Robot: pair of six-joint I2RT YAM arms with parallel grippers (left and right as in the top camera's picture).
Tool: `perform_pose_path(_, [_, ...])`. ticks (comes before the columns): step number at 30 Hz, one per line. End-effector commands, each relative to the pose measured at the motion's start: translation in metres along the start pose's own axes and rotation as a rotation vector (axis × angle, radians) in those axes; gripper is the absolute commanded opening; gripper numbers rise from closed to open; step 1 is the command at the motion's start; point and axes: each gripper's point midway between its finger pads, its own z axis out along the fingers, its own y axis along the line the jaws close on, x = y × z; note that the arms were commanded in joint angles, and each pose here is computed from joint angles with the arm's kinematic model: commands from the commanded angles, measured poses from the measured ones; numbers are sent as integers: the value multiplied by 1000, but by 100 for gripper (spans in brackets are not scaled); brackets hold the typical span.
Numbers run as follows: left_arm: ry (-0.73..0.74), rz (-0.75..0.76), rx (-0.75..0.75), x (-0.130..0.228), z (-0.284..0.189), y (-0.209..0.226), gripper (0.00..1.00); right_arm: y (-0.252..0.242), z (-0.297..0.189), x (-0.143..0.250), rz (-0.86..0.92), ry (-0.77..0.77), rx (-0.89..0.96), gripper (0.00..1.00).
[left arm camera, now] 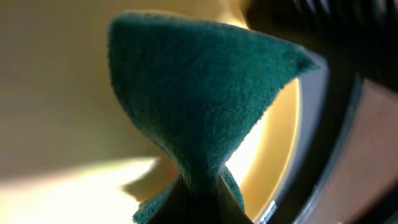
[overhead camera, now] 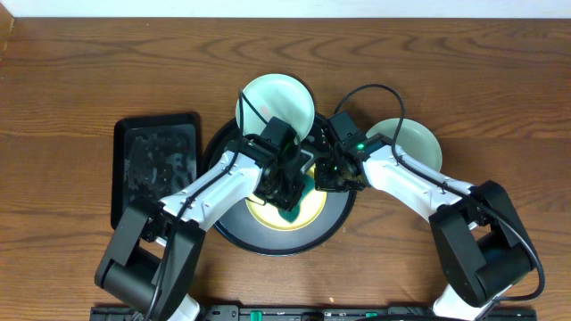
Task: Clean dirty plates on tray and stack at the side
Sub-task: 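Scrub the yellow plate with the sponge while the right gripper holds it, then withdraw the left gripper with the sponge to the sponge tray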
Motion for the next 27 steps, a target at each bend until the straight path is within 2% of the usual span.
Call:
perform_pose_path(1, [-32,-195,-215,-2,-1,38,7,0,0,-5,-2,-10,5,1])
perform_pose_path(4, [-75,-315,-380,-2,-9,66,7,0,0,-5,-2,-10,5,1])
perform_pose_path(8, [-127,-436,-493,-2,-18,84,7,0,0,-5,-2,-10,6,1])
perform_pose_path(17, [-152,-544,-497,-12,-34,81,8,0,0,-5,-2,-10,5,1])
perform_pose_path(27, [-112,-537,-509,-31,-99,57,7,-1,0,-5,-2,-8,7,1])
